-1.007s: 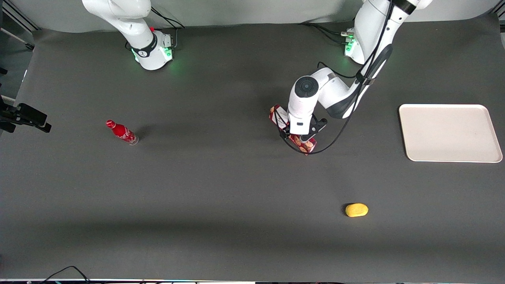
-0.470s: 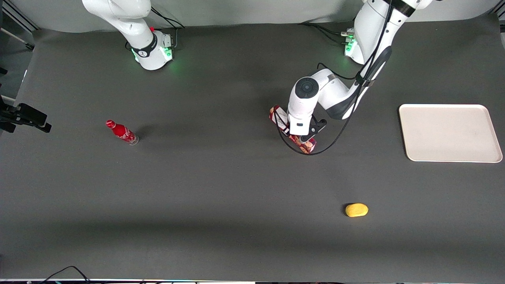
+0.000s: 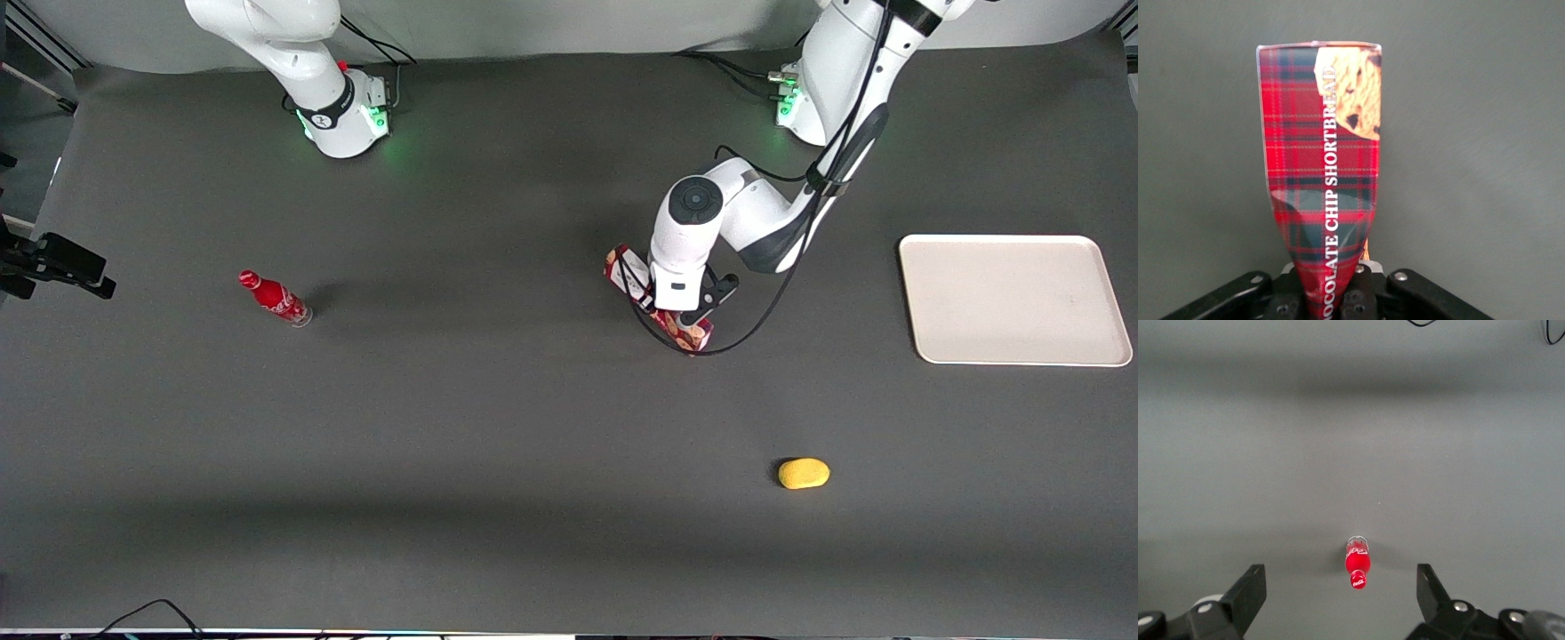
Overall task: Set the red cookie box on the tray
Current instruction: 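Lift the cookie box and carry it toward the white tray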
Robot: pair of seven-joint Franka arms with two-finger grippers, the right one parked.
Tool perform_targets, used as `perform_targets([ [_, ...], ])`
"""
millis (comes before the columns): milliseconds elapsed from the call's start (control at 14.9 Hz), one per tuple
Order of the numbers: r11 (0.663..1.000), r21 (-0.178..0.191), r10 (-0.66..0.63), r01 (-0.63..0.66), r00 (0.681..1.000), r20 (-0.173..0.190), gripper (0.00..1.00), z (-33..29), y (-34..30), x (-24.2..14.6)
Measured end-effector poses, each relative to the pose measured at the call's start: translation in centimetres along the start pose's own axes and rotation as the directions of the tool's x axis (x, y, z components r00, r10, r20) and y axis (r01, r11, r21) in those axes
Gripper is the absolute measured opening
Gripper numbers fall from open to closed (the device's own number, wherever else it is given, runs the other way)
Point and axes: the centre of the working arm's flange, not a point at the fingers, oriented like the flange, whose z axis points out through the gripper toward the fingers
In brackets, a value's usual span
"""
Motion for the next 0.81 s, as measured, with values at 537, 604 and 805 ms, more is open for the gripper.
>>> perform_targets([
  [537,0.997,0.011,0.081,-0.081,0.997,0.0,0.14,-14.0,4.9,10.5],
  [604,0.994,0.03,0.108,-0.109,0.994,0.011,0.14,-16.2,4.6,12.7],
  [805,0.978,0.066,0.194,-0.197,0.98,0.052,0.14,-22.5,1.9,20.2],
])
